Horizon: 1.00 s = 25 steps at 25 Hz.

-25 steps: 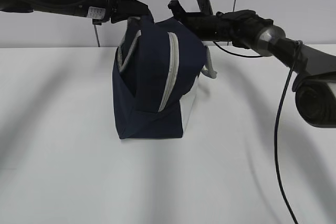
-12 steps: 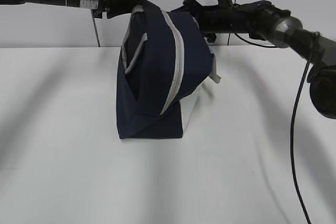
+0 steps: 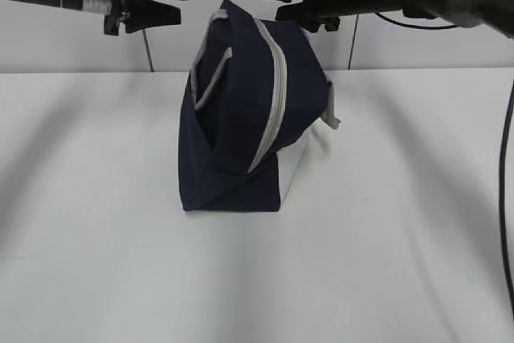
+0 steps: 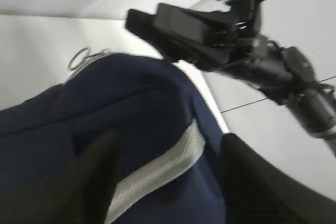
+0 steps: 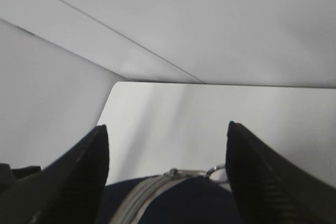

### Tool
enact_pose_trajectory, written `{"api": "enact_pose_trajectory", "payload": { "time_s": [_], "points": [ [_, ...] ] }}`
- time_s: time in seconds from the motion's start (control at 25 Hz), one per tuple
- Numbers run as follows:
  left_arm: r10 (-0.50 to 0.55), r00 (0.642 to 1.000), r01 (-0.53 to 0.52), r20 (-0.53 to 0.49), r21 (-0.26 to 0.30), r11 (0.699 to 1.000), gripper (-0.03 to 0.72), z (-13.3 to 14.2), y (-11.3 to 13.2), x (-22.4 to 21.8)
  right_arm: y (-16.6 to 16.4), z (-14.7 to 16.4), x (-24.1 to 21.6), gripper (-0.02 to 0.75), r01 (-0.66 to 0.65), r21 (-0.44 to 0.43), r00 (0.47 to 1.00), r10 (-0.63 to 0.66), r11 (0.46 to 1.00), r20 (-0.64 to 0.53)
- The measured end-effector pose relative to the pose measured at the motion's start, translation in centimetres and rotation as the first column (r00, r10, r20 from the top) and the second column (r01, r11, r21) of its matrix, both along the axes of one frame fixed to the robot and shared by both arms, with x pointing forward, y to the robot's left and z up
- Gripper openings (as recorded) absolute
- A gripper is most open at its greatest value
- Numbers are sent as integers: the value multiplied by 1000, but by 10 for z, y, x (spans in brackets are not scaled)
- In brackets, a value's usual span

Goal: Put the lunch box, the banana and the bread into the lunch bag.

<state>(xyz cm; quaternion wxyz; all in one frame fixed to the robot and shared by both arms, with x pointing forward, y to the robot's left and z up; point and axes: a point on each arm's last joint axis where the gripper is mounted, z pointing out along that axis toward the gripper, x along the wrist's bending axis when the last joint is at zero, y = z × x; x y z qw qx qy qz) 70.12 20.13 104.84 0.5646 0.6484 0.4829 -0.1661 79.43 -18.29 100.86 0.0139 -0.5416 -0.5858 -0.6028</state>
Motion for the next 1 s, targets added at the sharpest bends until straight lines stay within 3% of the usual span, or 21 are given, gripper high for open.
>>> {"api": "enact_pose_trajectory", "payload": {
  "time_s": [0.28, 0.52, 0.68, 1.0],
  "points": [
    [38, 997, -20, -60, 279, 960, 403, 23, 15, -22, -7, 35, -42, 511, -34, -72, 999, 34, 997, 8],
    [78, 991, -19, -106, 467, 884, 387, 46, 29, -46, -18, 62, -88, 502, 26, -155, 998, -18, 988, 53],
    [110, 990, -51, -83, 523, 851, 360, 65, 35, -60, -25, 84, -117, 498, 79, -193, 992, -58, 978, 112],
    [129, 992, -107, 1, 574, 812, 353, 108, 42, -120, -13, 98, -160, 491, 130, -266, 978, -78, 955, 195]
  ]
}}
